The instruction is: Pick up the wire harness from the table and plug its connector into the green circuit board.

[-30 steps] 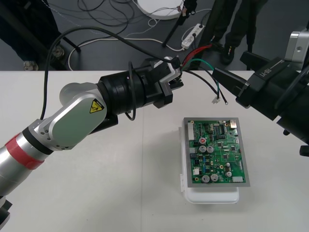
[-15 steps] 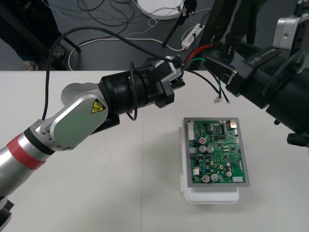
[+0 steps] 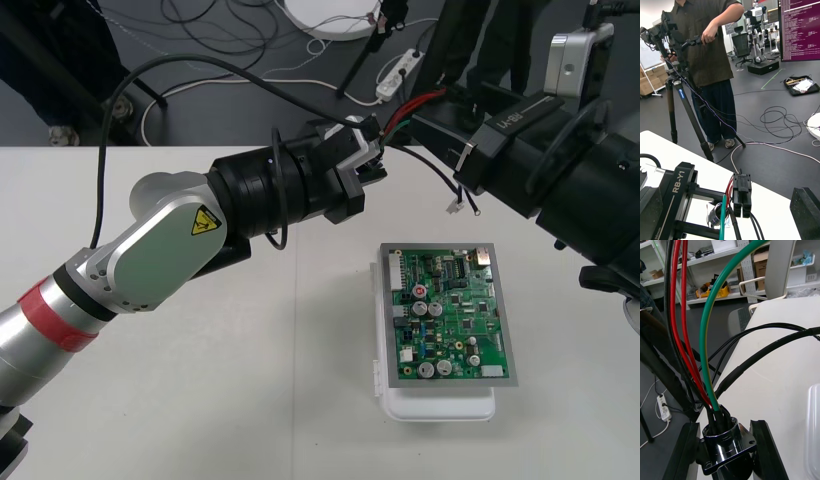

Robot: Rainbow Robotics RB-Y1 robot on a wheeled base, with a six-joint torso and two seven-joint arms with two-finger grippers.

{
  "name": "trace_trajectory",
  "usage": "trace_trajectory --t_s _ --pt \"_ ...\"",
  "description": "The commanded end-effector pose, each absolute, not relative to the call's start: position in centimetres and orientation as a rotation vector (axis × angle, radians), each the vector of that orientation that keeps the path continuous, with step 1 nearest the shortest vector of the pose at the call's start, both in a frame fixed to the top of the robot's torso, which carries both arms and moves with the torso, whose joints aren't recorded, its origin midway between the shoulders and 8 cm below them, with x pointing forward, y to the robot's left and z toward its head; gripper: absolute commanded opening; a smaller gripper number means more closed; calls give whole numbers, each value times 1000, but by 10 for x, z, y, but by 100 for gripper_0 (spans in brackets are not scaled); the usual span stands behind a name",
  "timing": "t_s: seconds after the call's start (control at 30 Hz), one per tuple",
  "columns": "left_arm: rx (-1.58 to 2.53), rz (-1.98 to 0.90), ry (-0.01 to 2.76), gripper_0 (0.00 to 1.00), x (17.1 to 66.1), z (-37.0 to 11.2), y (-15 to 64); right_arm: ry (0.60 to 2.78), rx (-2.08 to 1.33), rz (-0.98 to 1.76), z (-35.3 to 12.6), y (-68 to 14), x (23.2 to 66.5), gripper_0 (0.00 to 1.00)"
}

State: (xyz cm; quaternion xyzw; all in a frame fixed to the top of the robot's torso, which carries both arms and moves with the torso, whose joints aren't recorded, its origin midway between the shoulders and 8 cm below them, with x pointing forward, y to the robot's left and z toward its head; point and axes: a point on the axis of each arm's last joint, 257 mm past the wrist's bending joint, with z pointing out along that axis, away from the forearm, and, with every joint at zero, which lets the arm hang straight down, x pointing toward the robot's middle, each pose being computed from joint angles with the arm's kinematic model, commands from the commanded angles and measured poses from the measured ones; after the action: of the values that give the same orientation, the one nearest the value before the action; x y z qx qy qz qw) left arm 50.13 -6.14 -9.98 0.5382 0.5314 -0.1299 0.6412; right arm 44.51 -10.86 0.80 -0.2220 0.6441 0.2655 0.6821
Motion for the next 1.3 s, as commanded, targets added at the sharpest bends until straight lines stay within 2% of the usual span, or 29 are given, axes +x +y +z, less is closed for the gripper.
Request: trace_trajectory --t_s 0.03,0.27,0.3,0.33,0.37,0.4,0.43,0.5,0.53,0.63,1.2,1.23,1.27,1.3 --pt "1141 -337 1174 0 501 -71 -74 1443 -476 647 18 -102 444 100" --pt "1139 -340 1172 0 500 -70 -75 1437 -477 650 20 -100 444 100" --pt "1139 -342 1172 0 500 -70 -75 1434 -479 648 22 -100 444 92" --pt "1139 -342 1172 0 500 -70 -76 1433 -479 647 22 -100 444 74" --pt "1139 -340 1172 0 500 -70 -75 1432 -478 647 22 -101 444 64" --pt "1140 -338 1172 0 500 -71 -75 1429 -480 644 23 -101 444 43" --pt "1140 -339 1170 0 500 -70 -76 1426 -478 644 25 -101 444 35" --pt "1138 -338 1169 0 500 -70 -75 1420 -481 640 25 -101 444 13" --pt "1134 -337 1168 0 501 -69 -75 1417 -484 639 26 -100 444 8" --pt "1136 -333 1166 0 501 -69 -75 1411 -482 641 27 -99 444 0" --pt "1134 -335 1164 0 501 -68 -75 1398 -484 657 30 -95 442 0" --pt "1132 -339 1166 9 501 -68 -75 1399 -486 654 29 -95 442 0" --pt "1130 -343 1169 39 501 -68 -75 1398 -487 656 29 -95 441 0" --pt "1125 -353 1172 100 500 -68 -76 1399 -486 655 29 -96 442 0"
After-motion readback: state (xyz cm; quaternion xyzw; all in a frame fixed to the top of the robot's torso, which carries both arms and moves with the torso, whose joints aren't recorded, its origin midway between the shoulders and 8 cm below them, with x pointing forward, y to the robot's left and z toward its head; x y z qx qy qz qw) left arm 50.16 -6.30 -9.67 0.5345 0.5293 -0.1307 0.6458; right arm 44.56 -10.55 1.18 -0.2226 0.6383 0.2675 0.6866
